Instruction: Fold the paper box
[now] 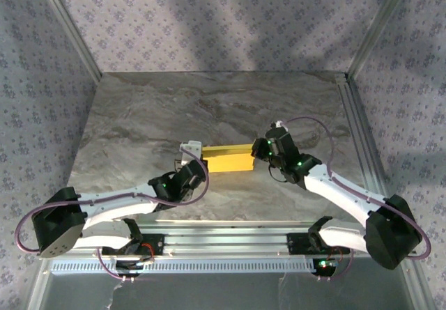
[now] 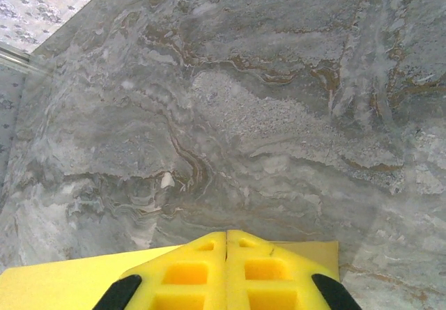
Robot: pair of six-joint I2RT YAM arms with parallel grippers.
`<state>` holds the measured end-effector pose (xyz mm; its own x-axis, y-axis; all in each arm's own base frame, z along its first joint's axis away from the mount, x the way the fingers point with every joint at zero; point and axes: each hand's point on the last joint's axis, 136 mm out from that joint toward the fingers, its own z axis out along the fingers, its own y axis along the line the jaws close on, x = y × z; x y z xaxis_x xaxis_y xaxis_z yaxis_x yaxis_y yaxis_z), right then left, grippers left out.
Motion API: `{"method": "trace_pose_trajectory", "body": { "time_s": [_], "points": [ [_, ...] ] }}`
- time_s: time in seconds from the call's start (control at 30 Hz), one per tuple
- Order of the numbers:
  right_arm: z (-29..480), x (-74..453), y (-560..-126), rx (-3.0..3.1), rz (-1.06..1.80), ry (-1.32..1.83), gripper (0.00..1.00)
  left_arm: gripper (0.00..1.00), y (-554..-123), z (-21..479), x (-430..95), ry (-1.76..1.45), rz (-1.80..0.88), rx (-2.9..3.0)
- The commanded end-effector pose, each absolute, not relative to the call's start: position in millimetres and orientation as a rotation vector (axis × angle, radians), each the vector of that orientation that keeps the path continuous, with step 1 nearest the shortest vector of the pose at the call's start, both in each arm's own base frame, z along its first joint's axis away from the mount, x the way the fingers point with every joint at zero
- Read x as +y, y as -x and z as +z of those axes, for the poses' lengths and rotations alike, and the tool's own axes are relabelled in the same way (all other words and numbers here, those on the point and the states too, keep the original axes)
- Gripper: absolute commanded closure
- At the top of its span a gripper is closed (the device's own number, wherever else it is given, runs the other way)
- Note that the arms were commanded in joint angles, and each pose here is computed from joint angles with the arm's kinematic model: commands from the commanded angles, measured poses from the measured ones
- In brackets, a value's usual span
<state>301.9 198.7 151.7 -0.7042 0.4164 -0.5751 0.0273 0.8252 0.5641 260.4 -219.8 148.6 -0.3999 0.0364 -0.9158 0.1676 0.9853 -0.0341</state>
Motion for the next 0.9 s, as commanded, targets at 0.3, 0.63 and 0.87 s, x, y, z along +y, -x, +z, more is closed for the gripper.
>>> {"method": "trace_pose_trajectory", "body": {
  "time_s": [0.3, 0.63, 0.87],
  "points": [
    [137.3, 169.6, -270.0, 2.417, 0.357, -0.154, 0.72, 1.00, -238.2, 102.5, -205.8, -0.326, -0.062, 2.079],
    [176.0, 201.7, -268.8, 2.379, 0.657, -0.283, 0.60, 1.00, -239.2, 100.7, -207.0, -0.336, -0.051, 2.075],
    [210.3, 205.3, -271.2, 2.234, 0.688, -0.280, 0.69, 1.00, -240.2, 99.5, -209.5, -0.334, -0.051, 2.084]
  ]
}}
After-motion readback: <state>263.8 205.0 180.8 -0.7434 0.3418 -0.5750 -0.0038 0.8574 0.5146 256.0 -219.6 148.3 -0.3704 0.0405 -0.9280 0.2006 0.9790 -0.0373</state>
